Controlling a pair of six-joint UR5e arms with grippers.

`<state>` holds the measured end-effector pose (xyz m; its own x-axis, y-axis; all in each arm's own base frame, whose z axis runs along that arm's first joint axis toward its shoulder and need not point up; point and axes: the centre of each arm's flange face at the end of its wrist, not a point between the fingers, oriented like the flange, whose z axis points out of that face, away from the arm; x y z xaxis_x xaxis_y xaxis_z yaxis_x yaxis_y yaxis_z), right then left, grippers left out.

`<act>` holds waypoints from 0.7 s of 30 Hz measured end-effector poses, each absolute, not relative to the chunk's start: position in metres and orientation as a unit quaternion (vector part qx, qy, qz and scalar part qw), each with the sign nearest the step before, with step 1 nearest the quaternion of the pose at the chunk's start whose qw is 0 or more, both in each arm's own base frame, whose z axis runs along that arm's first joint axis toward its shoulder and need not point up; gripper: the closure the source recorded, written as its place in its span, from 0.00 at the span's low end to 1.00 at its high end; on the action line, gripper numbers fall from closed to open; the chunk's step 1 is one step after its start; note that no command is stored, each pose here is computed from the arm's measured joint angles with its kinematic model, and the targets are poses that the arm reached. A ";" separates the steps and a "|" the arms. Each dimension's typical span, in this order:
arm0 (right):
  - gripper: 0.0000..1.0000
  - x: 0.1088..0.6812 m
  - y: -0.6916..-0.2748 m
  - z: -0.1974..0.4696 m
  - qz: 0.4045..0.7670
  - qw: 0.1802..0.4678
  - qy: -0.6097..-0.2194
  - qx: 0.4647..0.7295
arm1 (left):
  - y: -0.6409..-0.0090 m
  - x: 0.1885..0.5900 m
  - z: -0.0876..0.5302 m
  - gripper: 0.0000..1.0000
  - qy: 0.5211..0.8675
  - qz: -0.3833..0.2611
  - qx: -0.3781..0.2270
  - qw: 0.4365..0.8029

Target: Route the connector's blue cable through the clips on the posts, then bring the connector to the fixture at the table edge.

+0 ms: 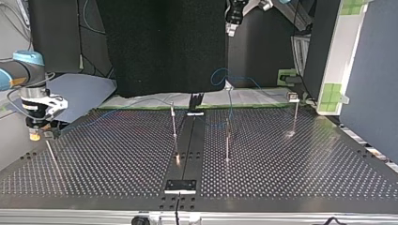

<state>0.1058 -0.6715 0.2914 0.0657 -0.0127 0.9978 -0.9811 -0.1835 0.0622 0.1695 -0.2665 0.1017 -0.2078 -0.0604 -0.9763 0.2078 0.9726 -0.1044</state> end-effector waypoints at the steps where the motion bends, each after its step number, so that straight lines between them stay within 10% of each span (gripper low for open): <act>1: 0.00 0.106 -0.672 0.291 0.522 0.464 -0.441 0.564 | -0.267 0.169 0.102 0.00 0.770 -0.107 0.048 0.628; 21: 0.00 0.094 -0.672 0.291 0.485 0.499 -0.481 0.533 | -0.267 0.170 0.102 0.00 0.770 -0.107 0.048 0.628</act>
<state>0.0941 -0.6720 0.2907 0.0663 -0.0281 0.9974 -0.9971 -0.0392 0.0652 0.1695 -0.2666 0.1019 -0.2074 -0.0608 -0.9764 0.2078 0.9726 -0.1047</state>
